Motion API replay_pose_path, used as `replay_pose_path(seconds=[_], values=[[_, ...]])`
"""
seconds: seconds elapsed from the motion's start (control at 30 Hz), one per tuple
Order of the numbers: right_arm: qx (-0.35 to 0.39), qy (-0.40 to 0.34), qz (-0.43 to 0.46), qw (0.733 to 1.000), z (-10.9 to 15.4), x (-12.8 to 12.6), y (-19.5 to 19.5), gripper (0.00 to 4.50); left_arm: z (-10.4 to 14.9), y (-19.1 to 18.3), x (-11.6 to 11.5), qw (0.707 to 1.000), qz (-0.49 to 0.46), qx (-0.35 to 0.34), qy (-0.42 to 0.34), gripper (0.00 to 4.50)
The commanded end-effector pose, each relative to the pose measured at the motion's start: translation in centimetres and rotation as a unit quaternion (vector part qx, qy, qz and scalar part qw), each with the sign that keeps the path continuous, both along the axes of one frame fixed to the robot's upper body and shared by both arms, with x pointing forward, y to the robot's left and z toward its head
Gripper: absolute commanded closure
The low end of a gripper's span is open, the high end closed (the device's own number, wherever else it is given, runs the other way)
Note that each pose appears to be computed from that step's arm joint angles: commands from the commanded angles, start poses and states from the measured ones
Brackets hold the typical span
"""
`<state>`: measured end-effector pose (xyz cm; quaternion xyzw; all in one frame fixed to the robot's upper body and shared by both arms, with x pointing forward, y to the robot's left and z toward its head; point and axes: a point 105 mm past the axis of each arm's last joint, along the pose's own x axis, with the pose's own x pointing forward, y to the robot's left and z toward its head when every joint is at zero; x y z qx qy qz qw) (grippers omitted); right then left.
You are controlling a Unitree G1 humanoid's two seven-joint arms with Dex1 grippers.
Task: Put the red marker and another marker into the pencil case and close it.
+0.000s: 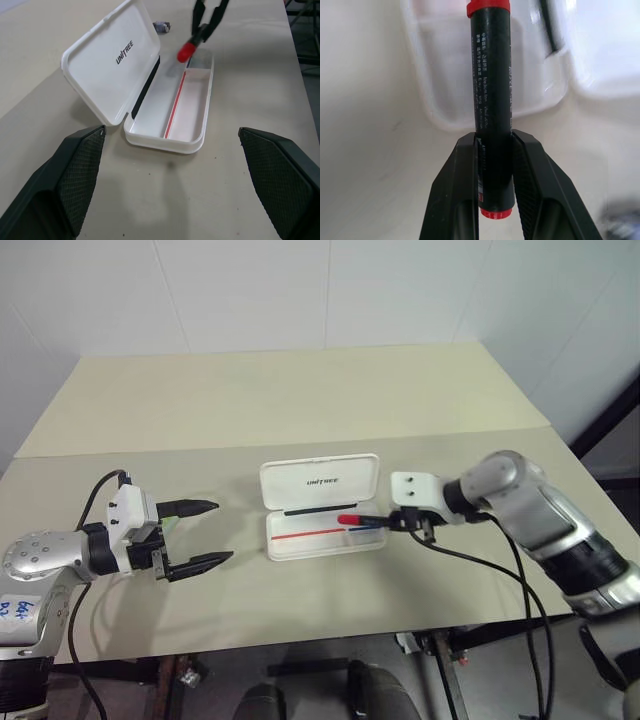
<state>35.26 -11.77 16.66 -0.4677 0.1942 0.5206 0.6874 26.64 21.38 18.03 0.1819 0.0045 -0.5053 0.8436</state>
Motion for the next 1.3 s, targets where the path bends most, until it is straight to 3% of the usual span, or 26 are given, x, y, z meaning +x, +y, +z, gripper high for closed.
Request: replay_pose_path(seconds=[0.03,0.3,0.6,0.8,1.07,1.3], values=[[-0.011,-0.039,0.031,0.999,1.2,1.4,1.7,3.92,1.2,-0.2,-0.6,1.0,0.002,-0.001,-0.025,0.0],[-0.004,-0.056,0.069,0.996,1.4,2.5,4.9,3.92,1.2,-0.4,-0.6,0.999,0.011,-0.008,-0.031,0.0],[0.001,-0.052,0.076,0.996,1.0,2.6,6.0,3.92,1.4,-0.6,-0.4,0.999,0.011,-0.012,-0.038,0.0],[0.022,-0.067,0.069,0.995,1.5,3.0,6.6,1.9,1.6,-0.8,-0.2,0.999,0.007,-0.013,-0.041,0.0],[0.069,-0.033,0.088,0.993,3.4,1.2,7.2,1.9,1.8,-1.0,-0.1,0.999,0.0,-0.012,-0.042,0.0],[0.181,0.044,0.147,0.971,5.5,-2.7,6.7,1.9,1.5,0.0,-0.1,0.999,0.024,0.005,-0.037,0.0]])
